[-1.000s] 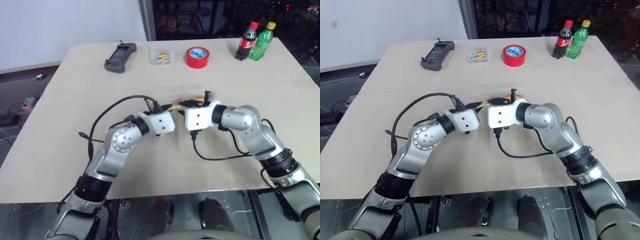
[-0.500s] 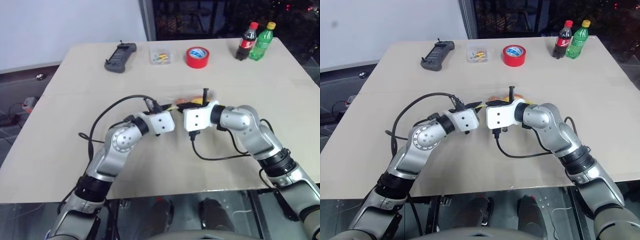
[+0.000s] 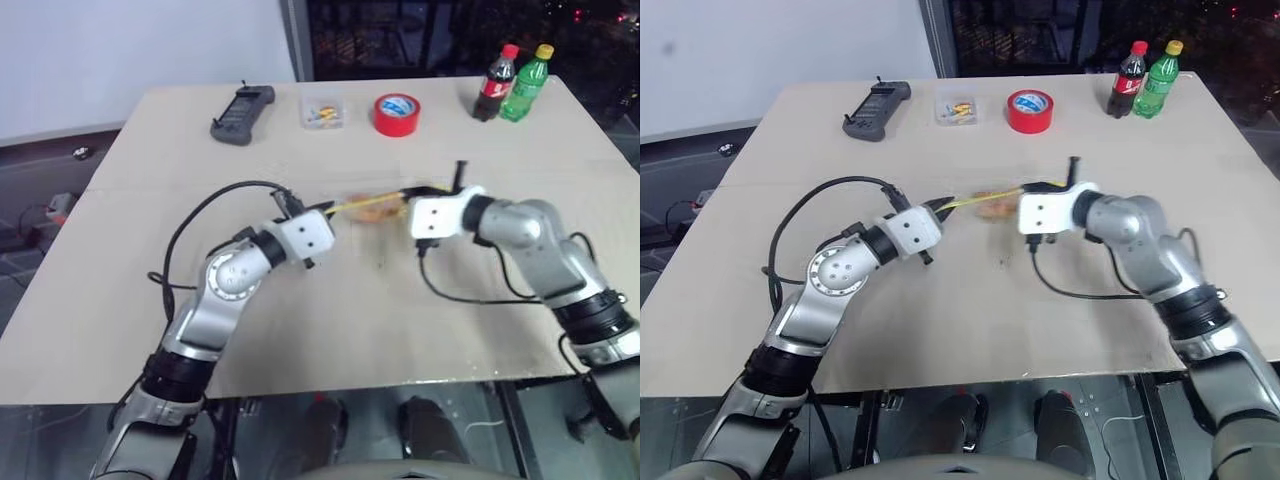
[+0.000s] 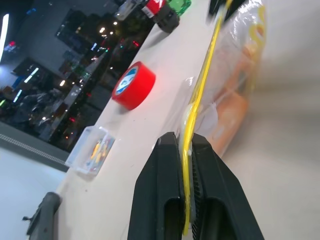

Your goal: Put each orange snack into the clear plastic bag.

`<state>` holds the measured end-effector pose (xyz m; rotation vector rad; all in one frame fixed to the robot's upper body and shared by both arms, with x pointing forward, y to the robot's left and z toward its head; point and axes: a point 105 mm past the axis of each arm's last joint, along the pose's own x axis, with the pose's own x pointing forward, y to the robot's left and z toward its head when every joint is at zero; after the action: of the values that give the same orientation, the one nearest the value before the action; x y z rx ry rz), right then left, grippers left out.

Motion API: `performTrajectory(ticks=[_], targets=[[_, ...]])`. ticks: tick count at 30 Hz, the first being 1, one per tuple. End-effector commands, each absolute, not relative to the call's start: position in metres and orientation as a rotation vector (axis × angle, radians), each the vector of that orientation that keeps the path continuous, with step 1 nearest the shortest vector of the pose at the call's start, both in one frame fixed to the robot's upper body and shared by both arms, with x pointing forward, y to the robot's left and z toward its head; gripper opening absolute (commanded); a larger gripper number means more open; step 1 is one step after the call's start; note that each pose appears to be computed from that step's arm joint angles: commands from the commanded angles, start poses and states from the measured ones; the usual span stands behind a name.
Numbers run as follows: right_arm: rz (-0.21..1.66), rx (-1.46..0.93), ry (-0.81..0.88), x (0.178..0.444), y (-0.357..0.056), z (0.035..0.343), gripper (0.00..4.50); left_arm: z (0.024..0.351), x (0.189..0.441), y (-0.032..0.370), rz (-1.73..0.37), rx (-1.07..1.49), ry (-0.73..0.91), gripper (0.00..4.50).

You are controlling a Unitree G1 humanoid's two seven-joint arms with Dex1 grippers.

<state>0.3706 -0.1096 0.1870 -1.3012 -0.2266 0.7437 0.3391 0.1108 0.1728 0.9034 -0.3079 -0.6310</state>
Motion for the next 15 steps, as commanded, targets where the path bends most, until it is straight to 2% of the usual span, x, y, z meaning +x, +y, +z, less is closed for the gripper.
performTrajectory(ticks=[1, 8, 12, 15], targets=[[0.534, -1.312, -0.132, 0.386, -0.165, 0.202, 0.02, 0.183, 0.343, 0.133, -0.550, 0.896, -0.315, 0.00], [0.346, -1.323, -0.088, 0.403, -0.206, 0.217, 0.02, 0.187, 0.361, 0.138, -0.516, 0.804, -0.289, 0.00], [0.271, -1.320, -0.154, 0.417, -0.210, 0.249, 0.02, 0.208, 0.395, 0.138, -0.488, 0.748, -0.305, 0.00], [0.218, -1.314, -0.221, 0.423, -0.211, 0.276, 0.02, 0.239, 0.419, 0.129, -0.465, 0.740, -0.369, 0.00]])
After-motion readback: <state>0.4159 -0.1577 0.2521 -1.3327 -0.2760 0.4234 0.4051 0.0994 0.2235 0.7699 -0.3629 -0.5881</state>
